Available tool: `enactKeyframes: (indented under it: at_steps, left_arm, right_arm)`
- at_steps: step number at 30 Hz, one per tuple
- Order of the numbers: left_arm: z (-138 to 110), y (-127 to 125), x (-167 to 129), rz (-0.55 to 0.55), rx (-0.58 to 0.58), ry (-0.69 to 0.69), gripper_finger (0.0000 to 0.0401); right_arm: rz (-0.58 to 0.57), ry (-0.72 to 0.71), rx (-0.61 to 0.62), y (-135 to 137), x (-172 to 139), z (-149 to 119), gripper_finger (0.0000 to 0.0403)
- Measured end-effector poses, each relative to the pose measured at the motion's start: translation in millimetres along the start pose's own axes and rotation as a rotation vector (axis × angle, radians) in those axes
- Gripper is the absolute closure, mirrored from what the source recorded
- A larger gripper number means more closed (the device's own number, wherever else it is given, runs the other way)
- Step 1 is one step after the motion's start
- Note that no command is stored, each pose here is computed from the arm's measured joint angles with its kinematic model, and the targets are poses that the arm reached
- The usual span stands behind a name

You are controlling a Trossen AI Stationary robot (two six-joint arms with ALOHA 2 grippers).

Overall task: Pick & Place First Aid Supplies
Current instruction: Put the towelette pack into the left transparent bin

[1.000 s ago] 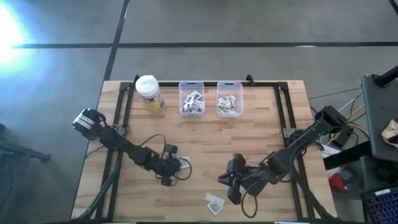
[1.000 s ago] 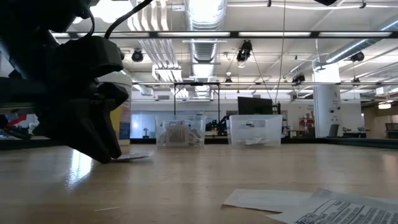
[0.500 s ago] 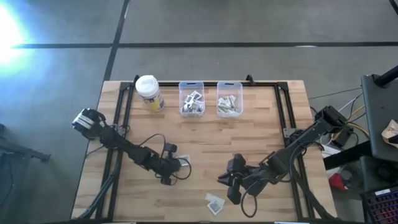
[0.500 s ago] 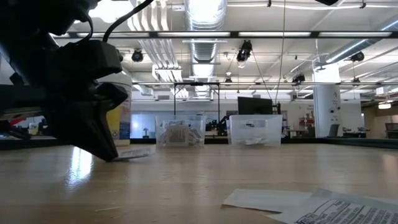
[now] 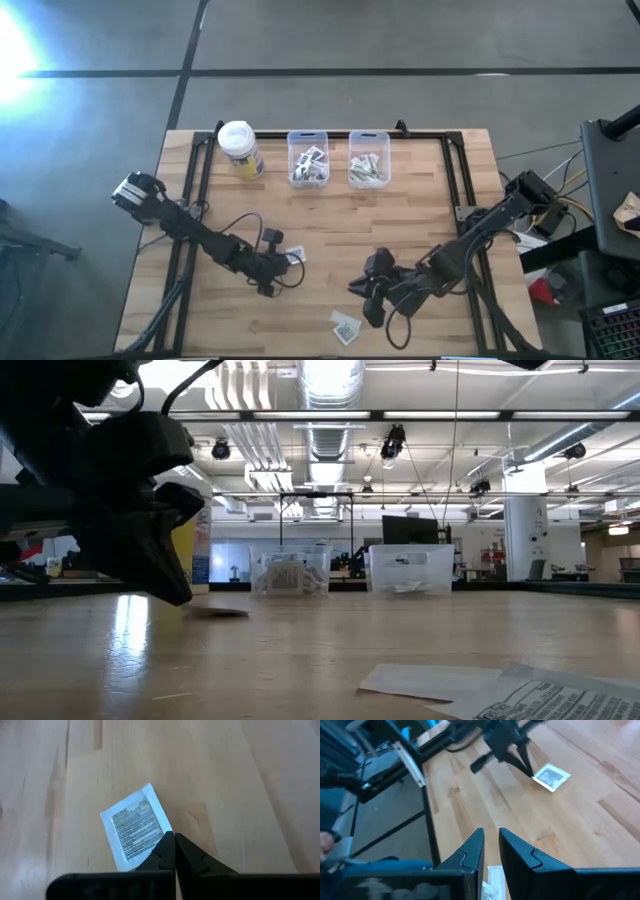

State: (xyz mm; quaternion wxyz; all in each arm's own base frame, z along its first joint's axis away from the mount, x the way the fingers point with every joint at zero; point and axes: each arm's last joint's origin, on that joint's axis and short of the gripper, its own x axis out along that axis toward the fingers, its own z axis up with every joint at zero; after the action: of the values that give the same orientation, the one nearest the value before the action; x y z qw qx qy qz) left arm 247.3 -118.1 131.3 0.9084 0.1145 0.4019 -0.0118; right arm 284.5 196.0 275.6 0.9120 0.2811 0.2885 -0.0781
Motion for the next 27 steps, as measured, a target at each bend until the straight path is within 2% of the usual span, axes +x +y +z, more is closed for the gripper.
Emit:
enactKeyframes:
  at_steps: [3,12,18,22,27]
  left_arm:
    - [1.7,0.1,-1.5,-0.003,-0.004,-0.013,0.0401]
    - [1.4,-0.9,-3.0,-0.002,0.005,-0.007,0.0401]
    - [5.0,-0.4,-3.7,0.009,0.029,-0.02,0.0393]
    - [9.4,-0.8,-4.6,0.008,0.072,-0.03,0.0362]
    - [12.4,0.7,-4.5,0.011,0.027,-0.038,0.029]
  right_arm:
    - [-0.04,-0.026,0.02,-0.7,9.7,-5.9,0.0346]
    - [-0.121,0.015,0.045,-6.5,42.7,-29.9,0.0346]
    - [-0.124,0.017,0.042,-6.7,43.4,-30.6,0.0346]
    - [-0.105,0.007,0.032,-5.1,36.0,-24.7,0.0346]
    - [-0.095,-0.008,0.013,-5.2,25.5,-15.5,0.0346]
